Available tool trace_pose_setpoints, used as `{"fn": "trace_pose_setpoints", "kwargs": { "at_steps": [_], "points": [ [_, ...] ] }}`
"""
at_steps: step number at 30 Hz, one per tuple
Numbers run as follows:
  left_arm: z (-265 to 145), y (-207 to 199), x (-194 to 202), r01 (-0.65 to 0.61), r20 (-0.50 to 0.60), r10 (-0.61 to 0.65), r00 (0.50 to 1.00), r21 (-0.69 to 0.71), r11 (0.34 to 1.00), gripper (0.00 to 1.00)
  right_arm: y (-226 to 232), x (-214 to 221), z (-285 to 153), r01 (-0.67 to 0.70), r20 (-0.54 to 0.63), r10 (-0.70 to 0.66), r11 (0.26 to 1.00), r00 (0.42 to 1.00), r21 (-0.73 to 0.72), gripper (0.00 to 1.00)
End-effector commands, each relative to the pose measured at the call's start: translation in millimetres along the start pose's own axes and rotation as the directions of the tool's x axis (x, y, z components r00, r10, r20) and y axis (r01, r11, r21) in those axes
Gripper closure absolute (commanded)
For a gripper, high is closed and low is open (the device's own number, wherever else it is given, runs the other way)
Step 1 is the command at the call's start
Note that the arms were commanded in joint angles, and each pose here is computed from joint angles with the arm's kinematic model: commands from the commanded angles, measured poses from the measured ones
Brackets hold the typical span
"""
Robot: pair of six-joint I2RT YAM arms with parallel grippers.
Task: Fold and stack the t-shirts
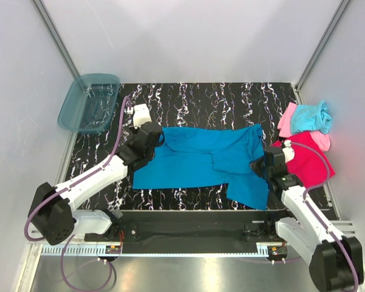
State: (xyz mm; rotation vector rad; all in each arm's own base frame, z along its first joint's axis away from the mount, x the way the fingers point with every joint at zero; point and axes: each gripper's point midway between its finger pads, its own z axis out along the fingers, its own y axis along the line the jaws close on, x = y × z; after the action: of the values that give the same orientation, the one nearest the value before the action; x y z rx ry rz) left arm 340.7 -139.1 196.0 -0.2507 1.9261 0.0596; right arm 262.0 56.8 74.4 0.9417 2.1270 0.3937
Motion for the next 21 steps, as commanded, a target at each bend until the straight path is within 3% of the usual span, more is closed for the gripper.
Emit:
{"fn": "trace_pose_setpoints", "kwargs": {
  "at_steps": [1, 11, 21],
  "points": [
    [-2.7, 0.0, -20.4, 0.046, 0.055, -0.045, 0.997, -0.007, 0.999, 1.0, 43.2, -43.6, -23.0, -0.001, 0.127, 0.017, 0.992, 0.992, -0.124, 1.0],
    [-14.5, -8.4, -54.8, 0.061, 0.094, -0.063, 0.994, 0.02, 0.998, 1.0, 97.1, -84.6, -48.5, -0.022, 0.183, 0.066, 0.973, 0.981, -0.231, 1.0],
    [-56.8, 0.5, -102.0, 0.083, 0.168, -0.094, 0.981, 0.075, 0.994, 1.0, 162.2, -148.2, -134.3, 0.098, 0.34, 0.052, 0.907, 0.939, -0.41, 1.0]
  ]
}}
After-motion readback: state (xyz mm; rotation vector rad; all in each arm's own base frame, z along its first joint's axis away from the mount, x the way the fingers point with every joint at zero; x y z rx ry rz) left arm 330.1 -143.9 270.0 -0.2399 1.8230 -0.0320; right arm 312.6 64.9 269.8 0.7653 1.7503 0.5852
